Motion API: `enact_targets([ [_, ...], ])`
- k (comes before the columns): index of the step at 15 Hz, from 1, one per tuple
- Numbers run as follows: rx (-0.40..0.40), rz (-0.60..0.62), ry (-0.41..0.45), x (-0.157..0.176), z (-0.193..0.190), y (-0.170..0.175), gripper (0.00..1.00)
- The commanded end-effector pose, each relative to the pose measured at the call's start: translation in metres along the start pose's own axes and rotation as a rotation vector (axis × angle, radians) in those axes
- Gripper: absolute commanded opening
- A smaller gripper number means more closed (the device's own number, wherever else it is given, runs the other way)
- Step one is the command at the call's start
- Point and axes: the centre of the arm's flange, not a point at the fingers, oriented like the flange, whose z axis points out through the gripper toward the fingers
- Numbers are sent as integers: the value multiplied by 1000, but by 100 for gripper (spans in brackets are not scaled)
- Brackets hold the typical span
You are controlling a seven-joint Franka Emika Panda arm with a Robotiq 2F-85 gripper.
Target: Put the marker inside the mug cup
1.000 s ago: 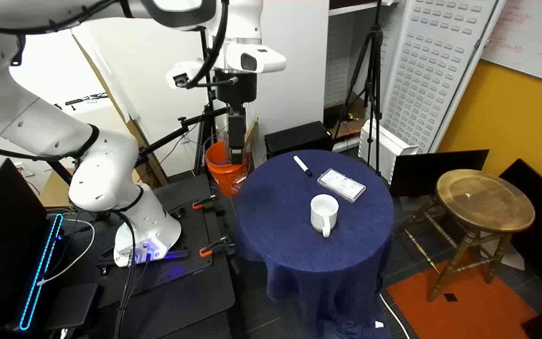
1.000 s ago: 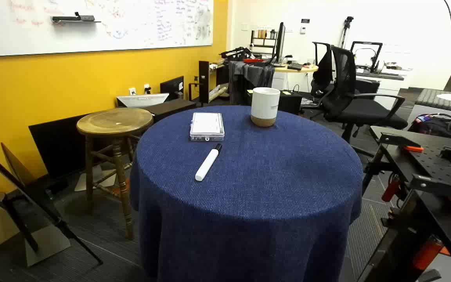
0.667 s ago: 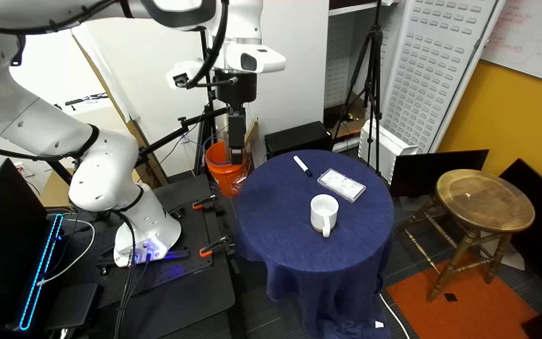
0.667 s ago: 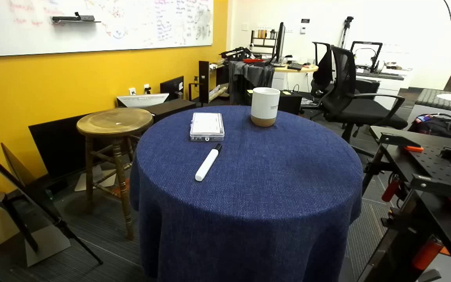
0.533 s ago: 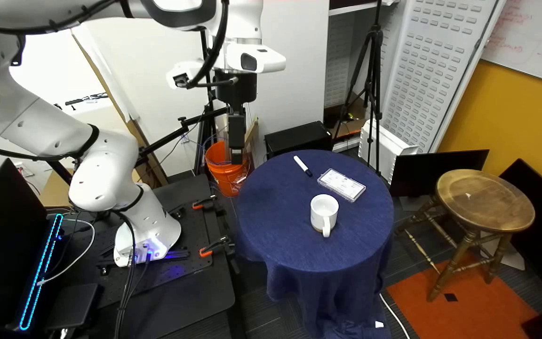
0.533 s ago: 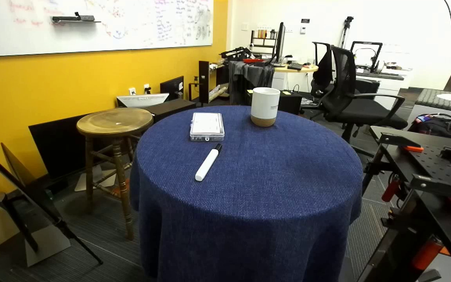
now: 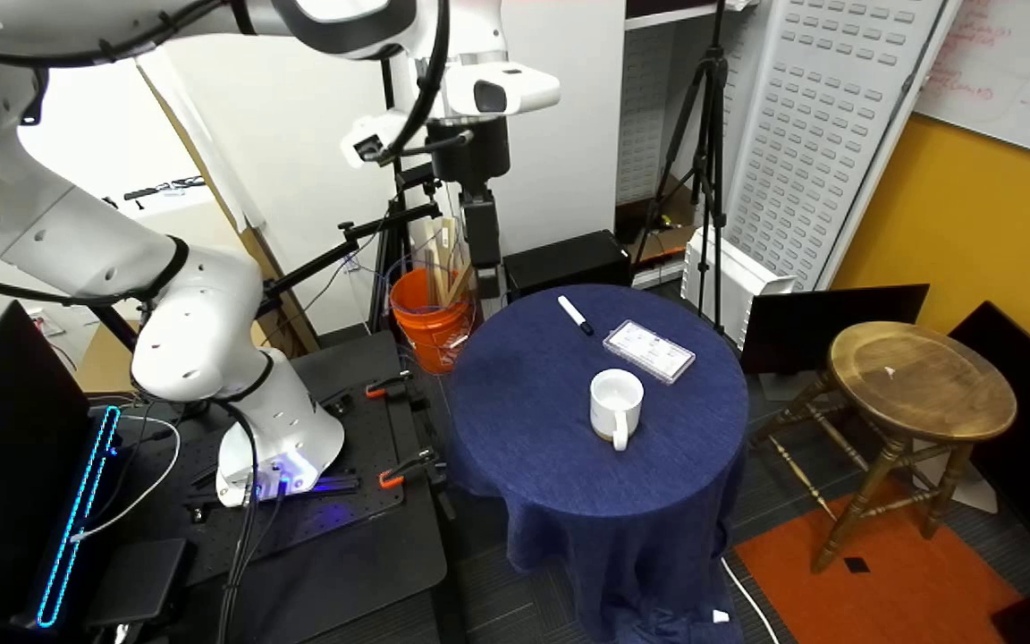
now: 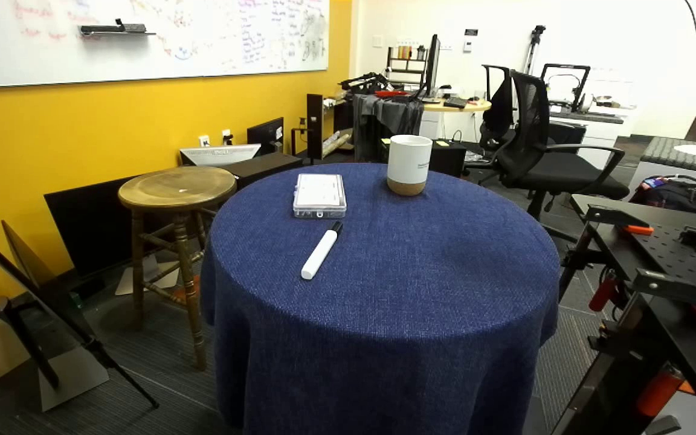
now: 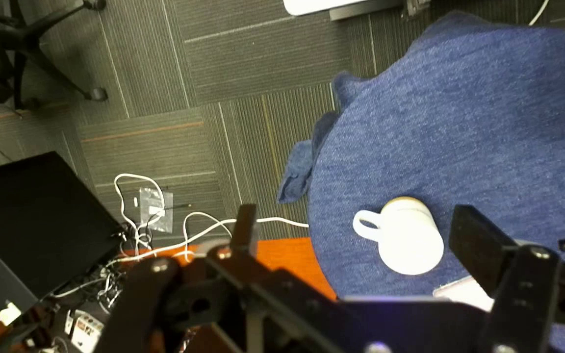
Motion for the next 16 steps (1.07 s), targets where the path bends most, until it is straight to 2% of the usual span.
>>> enact_targets([
  [1, 2, 15, 94, 31, 1, -11, 100],
  [2, 22, 15, 117, 40, 1, -18, 100],
  [5, 97, 130, 138, 66, 4, -46, 100],
  [9, 178, 272, 128, 94, 8, -97, 100],
  [16, 187, 344, 134, 133, 13, -174, 100],
])
